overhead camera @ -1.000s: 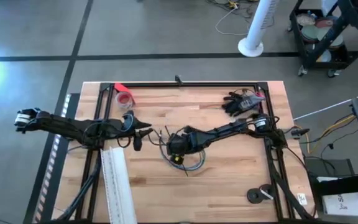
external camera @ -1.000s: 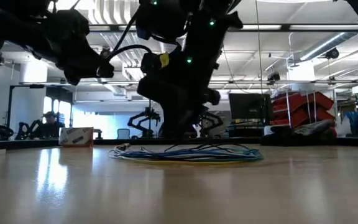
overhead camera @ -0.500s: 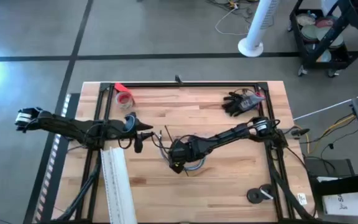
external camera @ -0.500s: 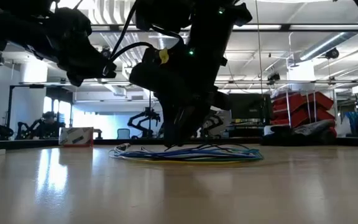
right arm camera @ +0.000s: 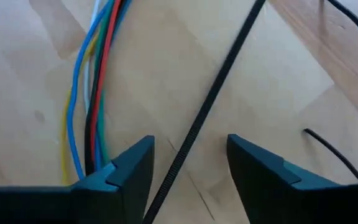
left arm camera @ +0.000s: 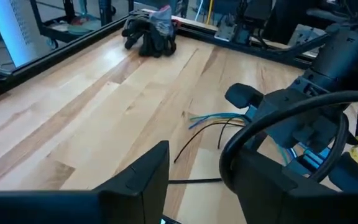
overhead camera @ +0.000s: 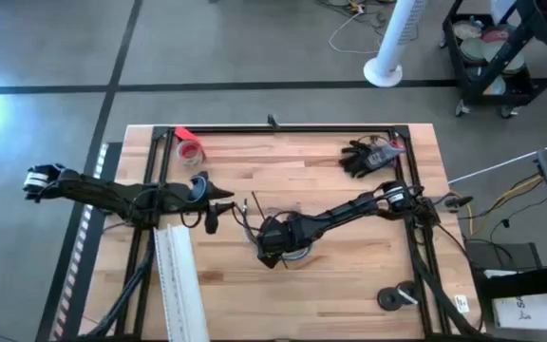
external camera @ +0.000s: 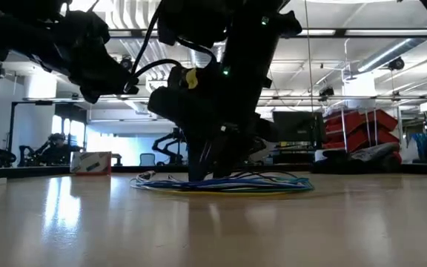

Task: Ziptie cables
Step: Put a zip tie on the cables

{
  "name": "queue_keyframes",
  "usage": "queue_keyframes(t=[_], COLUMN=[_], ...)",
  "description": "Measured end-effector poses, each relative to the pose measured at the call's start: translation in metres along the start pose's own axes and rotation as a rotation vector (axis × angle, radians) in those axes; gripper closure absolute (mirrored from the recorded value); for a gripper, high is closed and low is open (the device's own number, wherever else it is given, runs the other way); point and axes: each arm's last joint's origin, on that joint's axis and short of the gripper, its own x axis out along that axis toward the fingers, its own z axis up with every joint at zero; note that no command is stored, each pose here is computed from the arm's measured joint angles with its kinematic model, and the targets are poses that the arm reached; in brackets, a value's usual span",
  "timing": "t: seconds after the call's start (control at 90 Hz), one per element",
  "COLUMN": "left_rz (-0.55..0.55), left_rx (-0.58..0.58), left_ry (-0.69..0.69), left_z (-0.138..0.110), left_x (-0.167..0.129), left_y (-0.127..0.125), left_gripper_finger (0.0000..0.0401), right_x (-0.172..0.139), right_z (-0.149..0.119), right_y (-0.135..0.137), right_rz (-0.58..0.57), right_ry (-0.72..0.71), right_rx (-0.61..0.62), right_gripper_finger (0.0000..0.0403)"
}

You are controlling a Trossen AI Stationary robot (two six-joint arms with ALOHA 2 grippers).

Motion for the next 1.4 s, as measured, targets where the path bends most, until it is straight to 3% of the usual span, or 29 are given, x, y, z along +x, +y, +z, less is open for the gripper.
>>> queue_keyframes(t=[0.256,0.511,0.744,1.011,1.2,1.4], left_rz=[-0.106,-0.127,-0.231,-0.459,-0.485,-0.479], left_rx=[-0.025,-0.091,-0.018,0.132,0.162,0.176], left_ry=[0.115,0.153,0.072,-0.083,-0.124,-0.168], left_z=[-0.008,0.002,0.008,0.019,0.021,0.024], left_x=[-0.003,-0.019,-0.026,-0.036,-0.038,-0.037], left_y=[-0.001,-0.002,-0.015,-0.039,-0.043,-0.044], left_gripper_finger=[0.0263,0.0272,0.027,0.0256,0.0248,0.0243], right_x=[0.002,-0.002,-0.032,-0.08,-0.118,-0.147], right_z=[-0.001,0.0,0.006,0.012,0.007,-0.002], right_y=[0.001,0.001,-0.004,-0.018,-0.042,-0.063], right_rz=[-0.002,0.013,0.017,-0.016,-0.138,-0.186], right_ry=[0.001,0.0,-0.023,-0.069,-0.061,-0.064], right_rx=[-0.002,-0.039,-0.101,-0.16,-0.182,-0.156], right_gripper_finger=[0.0305,0.0395,0.04,0.04,0.04,0.04])
